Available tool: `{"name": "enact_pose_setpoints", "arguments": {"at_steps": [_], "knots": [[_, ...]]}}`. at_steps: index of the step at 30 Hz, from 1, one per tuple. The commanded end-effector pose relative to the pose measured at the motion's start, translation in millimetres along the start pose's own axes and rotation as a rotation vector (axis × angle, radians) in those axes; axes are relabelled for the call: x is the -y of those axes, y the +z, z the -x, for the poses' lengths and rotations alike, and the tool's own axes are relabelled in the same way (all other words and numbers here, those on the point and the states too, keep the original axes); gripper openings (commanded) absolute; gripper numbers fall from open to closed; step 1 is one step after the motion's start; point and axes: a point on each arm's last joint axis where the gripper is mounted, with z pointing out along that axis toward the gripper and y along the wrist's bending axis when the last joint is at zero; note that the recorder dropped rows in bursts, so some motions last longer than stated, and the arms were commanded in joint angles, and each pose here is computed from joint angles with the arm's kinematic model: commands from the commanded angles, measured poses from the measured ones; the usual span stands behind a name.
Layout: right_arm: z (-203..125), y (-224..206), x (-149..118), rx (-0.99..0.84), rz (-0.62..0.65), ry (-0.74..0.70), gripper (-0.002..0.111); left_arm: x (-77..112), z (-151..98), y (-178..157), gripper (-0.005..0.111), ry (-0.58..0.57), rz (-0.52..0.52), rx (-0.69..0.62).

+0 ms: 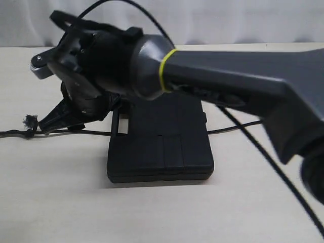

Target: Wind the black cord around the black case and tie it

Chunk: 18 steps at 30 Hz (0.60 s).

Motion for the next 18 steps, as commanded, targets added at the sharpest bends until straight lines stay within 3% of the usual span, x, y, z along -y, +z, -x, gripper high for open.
{"name": "enact_pose_setpoints", "arguments": {"at_steps": [1,12,18], "knots": [[2.7,23.3,1.2,-0.065,-0.064,0.04,0.054,0.5,0.0,0.2,0.0,-0.005,-0.007,0.006],[9.3,56.0,33.2,-0.108,-0.112,0.17,0.054,0.5,0.0,0.2,0.0,-0.005,-0.007,0.006],[3.1,75.6,29.2,-0.122,-0.107,0.161,0.054,0.5,0.0,0.2,0.0,-0.005,-0.007,0.006]]}}
